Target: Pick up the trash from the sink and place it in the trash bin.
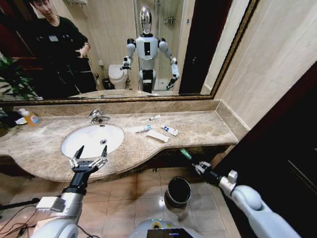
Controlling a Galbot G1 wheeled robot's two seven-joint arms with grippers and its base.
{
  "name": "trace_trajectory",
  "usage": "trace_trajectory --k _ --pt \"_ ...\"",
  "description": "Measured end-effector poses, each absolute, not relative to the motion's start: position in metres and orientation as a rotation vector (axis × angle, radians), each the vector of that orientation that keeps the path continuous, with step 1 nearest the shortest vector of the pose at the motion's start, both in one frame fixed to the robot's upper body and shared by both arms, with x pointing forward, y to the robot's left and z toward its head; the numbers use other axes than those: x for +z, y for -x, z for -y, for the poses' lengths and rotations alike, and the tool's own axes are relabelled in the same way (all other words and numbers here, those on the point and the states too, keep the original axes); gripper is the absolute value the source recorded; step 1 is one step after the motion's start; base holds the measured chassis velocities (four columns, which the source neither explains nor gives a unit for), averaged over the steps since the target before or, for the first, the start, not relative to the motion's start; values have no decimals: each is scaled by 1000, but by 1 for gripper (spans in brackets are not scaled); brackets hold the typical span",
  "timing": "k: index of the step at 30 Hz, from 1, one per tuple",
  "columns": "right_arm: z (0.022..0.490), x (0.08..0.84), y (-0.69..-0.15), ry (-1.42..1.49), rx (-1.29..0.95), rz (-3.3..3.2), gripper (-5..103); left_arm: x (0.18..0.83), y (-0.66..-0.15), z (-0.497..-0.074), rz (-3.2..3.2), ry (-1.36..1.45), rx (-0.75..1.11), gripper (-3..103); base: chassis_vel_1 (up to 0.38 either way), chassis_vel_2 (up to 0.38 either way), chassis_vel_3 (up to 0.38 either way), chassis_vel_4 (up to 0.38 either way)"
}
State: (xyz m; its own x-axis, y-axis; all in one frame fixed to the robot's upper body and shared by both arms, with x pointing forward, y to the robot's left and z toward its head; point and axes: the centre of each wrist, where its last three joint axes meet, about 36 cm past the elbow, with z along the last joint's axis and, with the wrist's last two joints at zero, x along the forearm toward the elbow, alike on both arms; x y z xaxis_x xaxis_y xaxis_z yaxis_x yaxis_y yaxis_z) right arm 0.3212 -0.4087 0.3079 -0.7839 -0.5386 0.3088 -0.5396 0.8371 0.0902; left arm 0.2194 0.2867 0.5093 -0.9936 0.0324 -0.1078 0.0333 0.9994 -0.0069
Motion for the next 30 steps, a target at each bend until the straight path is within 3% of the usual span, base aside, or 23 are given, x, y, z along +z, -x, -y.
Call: trace_trajectory --k 7,30 --pt "417 252 -304 -704 22 2597 20 509 -219 -287 -3033 -50 -13 100 0 0 0 0" --pt "357 140 -310 -476 192 2402 20 509 -219 -287 -3033 -50 -13 100 0 0 0 0"
